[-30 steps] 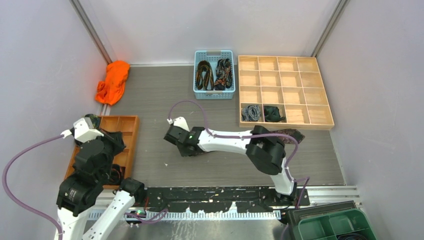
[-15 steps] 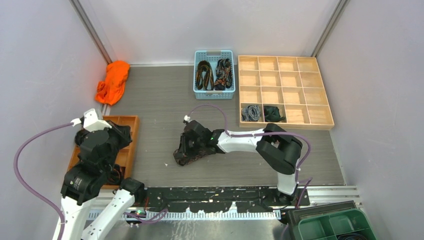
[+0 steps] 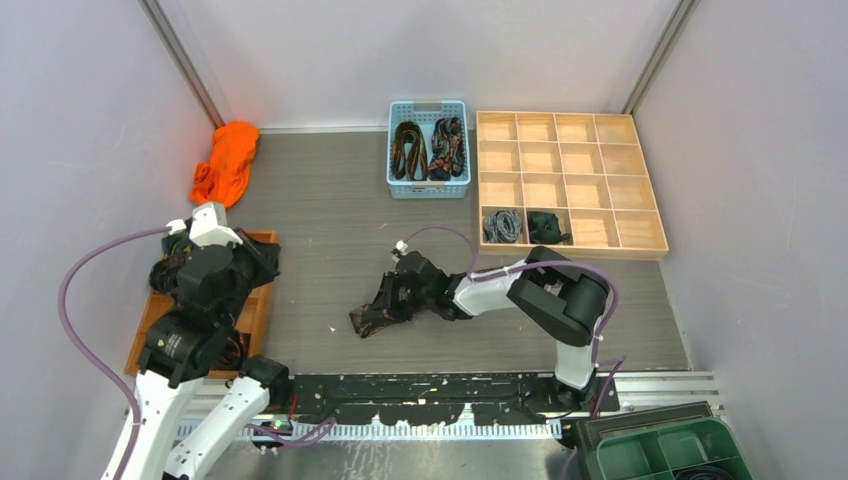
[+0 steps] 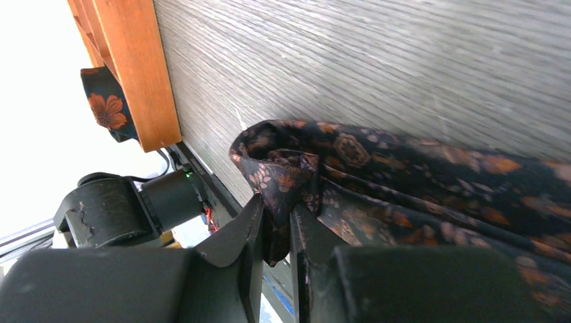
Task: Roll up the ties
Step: Roll the tie at the center of the board.
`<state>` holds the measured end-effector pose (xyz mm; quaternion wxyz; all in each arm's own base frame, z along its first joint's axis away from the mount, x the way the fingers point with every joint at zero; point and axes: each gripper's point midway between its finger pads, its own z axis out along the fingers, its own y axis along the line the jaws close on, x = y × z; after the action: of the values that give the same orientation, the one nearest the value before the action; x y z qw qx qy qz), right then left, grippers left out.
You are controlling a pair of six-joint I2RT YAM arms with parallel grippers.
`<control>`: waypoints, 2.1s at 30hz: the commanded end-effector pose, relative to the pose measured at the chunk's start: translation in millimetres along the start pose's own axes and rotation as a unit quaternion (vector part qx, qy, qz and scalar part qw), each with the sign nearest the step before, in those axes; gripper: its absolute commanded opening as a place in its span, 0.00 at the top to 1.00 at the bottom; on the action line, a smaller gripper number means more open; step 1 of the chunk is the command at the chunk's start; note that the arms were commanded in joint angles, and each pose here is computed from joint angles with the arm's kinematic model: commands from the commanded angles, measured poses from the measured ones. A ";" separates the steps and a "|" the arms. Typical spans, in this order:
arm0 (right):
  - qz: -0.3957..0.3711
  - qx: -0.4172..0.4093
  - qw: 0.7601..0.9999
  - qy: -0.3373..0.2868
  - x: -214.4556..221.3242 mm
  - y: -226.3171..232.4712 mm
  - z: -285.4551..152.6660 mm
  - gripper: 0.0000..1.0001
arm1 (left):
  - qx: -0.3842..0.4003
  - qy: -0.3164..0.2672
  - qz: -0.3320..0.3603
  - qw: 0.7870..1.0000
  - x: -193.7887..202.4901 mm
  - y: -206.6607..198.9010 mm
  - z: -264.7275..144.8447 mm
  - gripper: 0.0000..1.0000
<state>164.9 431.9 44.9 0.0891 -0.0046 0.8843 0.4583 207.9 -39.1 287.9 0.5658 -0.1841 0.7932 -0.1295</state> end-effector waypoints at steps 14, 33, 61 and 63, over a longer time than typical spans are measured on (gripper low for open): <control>-0.070 0.087 0.993 -0.043 -20.2 -15.6 -30.4 0.55 | 0.075 0.070 -0.001 0.995 45.7 -35.5 45.0 1.00; -0.163 0.168 0.968 -0.094 -33.5 -2.8 -83.7 0.44 | 0.132 0.233 -0.011 0.963 178.5 -45.7 116.2 1.00; -0.190 0.189 0.962 -0.055 30.4 -59.7 -12.9 0.99 | 0.122 0.395 -0.049 0.909 305.0 -8.2 115.0 1.00; -0.197 0.197 0.958 -0.063 25.3 -61.0 -10.2 0.99 | 0.117 0.400 -0.052 0.908 309.4 -3.5 110.0 1.00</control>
<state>127.4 400.9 18.0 0.2024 -0.1368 0.9215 0.3019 249.9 -188.3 18.1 0.2549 -0.0764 0.9040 -0.3346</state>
